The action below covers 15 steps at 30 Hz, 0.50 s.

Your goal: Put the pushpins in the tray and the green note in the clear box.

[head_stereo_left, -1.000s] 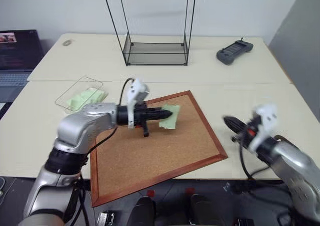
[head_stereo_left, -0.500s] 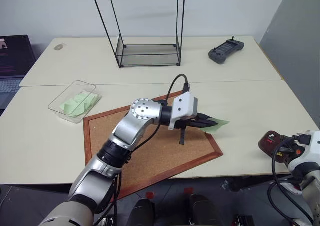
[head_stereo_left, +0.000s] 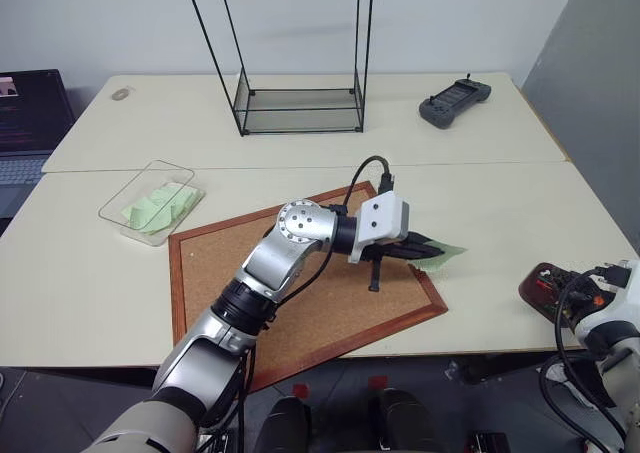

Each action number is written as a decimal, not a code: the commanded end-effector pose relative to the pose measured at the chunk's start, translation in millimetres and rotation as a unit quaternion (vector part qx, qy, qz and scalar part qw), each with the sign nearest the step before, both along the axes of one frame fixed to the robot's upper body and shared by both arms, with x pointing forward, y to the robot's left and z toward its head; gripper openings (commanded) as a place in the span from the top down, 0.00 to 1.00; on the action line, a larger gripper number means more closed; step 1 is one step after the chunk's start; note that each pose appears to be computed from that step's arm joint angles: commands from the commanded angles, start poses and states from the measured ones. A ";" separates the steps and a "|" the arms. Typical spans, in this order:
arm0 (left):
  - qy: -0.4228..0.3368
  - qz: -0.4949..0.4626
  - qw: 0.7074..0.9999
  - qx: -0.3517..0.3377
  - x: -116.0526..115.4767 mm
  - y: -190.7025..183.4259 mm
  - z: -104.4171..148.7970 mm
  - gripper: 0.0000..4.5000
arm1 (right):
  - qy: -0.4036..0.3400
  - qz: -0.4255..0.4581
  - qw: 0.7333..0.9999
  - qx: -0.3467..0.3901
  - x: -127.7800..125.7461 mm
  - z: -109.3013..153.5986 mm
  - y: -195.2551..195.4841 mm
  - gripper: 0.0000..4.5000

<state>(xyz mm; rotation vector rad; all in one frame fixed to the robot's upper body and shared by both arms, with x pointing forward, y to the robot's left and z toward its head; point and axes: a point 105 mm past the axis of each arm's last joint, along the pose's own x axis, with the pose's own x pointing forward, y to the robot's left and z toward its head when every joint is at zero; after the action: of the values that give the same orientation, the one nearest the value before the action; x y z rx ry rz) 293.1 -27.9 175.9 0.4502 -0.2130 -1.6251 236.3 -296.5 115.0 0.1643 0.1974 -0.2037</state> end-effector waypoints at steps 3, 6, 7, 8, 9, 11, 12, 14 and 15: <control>-0.016 -0.001 1.000 -0.022 -2.7 1.9 14.9 1.00 | -0.019 -0.007 1.000 -0.014 2.6 11.3 -5.0 0.39; -0.016 0.000 1.000 -0.022 -3.1 2.2 15.2 1.00 | -0.017 -0.012 1.000 -0.024 2.8 11.6 -6.8 0.39; -0.016 0.000 1.000 -0.022 -3.2 2.3 15.2 1.00 | -0.017 -0.013 0.999 -0.027 2.8 11.7 -7.2 0.39; -0.015 0.001 1.000 -0.022 -3.3 2.4 15.2 1.00 | -0.016 -0.013 0.999 -0.031 2.6 11.6 -8.0 0.39; -0.013 0.001 1.000 -0.022 -3.9 2.6 14.8 1.00 | -0.012 -0.015 0.999 -0.045 1.7 11.5 -9.9 0.39; -0.011 0.001 1.000 -0.022 -5.2 3.1 13.9 1.00 | -0.004 -0.014 0.998 -0.067 0.2 10.3 -11.2 0.39; -0.010 0.001 1.000 -0.021 -5.6 3.4 13.7 1.00 | -0.002 -0.013 0.997 -0.073 -0.3 9.8 -11.2 0.39; -0.010 0.002 1.000 -0.020 -6.1 3.8 13.0 1.00 | -0.001 -0.014 0.997 -0.074 -1.3 8.4 -11.3 0.39; -0.009 0.002 1.000 -0.020 -6.3 4.1 12.8 1.00 | 0.000 -0.014 0.997 -0.075 -1.6 7.9 -11.4 0.39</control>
<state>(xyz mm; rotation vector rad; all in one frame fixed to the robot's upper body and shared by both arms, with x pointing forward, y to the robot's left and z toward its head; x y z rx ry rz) 291.0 -24.3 175.2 0.4316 -0.1964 -1.6129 234.7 -306.9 112.6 0.0520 0.2206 -0.2442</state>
